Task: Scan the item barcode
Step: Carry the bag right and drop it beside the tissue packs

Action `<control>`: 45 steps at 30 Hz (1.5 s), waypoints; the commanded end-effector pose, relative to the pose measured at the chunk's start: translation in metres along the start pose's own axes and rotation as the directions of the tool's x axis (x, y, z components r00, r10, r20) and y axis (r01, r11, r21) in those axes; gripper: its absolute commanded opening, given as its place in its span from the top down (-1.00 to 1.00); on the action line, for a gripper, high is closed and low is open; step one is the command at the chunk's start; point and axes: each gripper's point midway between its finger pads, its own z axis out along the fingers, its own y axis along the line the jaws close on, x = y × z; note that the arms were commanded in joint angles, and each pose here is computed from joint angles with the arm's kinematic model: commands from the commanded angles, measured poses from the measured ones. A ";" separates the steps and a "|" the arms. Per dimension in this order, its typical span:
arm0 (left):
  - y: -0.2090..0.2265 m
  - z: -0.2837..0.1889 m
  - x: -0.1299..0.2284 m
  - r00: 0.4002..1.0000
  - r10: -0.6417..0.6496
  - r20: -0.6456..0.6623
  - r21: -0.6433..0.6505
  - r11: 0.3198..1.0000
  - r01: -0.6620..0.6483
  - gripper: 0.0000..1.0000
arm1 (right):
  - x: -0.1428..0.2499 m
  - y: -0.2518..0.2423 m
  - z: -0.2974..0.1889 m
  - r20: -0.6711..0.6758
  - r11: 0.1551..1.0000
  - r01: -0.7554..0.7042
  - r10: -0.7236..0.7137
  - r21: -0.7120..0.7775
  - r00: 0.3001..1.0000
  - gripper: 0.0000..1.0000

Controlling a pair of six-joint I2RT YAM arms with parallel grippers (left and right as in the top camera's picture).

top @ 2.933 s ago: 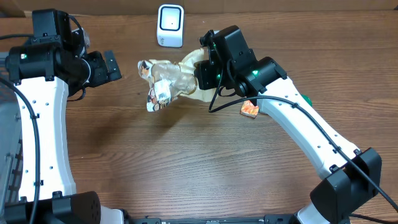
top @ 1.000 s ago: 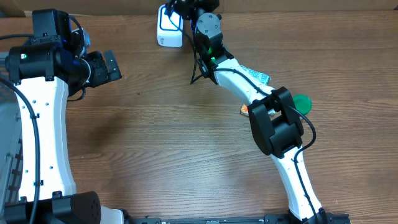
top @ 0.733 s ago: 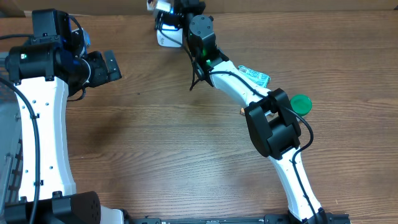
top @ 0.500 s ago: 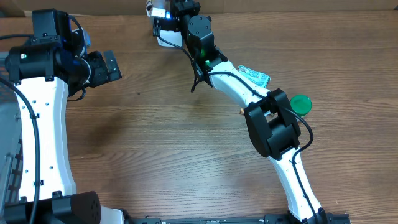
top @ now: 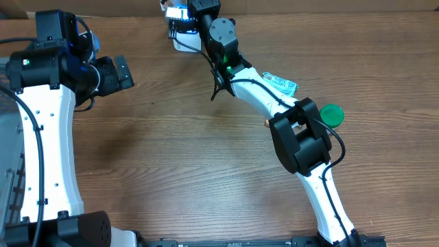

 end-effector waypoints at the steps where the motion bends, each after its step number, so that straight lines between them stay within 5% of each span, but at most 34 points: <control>1: -0.001 -0.007 -0.002 1.000 0.008 0.020 0.008 1.000 -0.008 -0.99 | -0.008 -0.033 0.002 0.019 0.996 -0.018 0.017 0.085 1.000 0.92; 20: -0.001 -0.007 -0.002 1.000 0.008 0.021 0.008 1.000 -0.008 -0.99 | -0.026 -0.075 -0.006 0.052 0.977 -0.043 0.033 0.211 0.998 0.92; 26: -0.001 -0.007 -0.002 1.000 0.008 0.020 0.008 1.000 -0.008 -0.99 | -0.025 -0.065 -0.003 0.040 0.939 -0.335 0.332 0.080 0.942 0.92; 34: -0.001 -0.007 -0.002 1.000 0.008 0.020 0.008 1.000 -0.008 -0.99 | -0.024 -0.083 -0.018 -0.135 0.680 -0.731 0.721 -0.051 0.680 0.92; 37: -0.001 -0.007 -0.002 1.000 0.008 0.020 0.008 1.000 -0.008 -0.99 | -0.027 -0.085 -0.040 -0.293 0.440 -0.894 0.846 -0.090 0.446 0.92; 39: -0.001 -0.007 -0.002 1.000 0.008 0.020 0.008 1.000 -0.009 -0.99 | -0.031 -0.081 -0.059 -0.398 0.298 -0.948 0.860 -0.115 0.319 0.92; 40: -0.001 -0.007 -0.002 1.000 0.008 0.020 0.008 1.000 -0.008 -0.99 | -0.037 -0.075 -0.083 -0.515 0.161 -0.976 0.830 -0.145 0.213 0.92; 42: -0.001 -0.007 -0.002 1.000 0.008 0.020 0.008 1.000 -0.009 -0.99 | -0.037 -0.066 -0.118 -0.655 0.029 -0.988 0.745 -0.151 0.122 0.92; 45: -0.001 -0.007 -0.002 1.000 0.008 0.020 0.008 1.000 -0.008 -0.99 | -0.018 -0.049 -0.164 -0.810 -0.022 -0.993 0.581 -0.119 0.084 0.92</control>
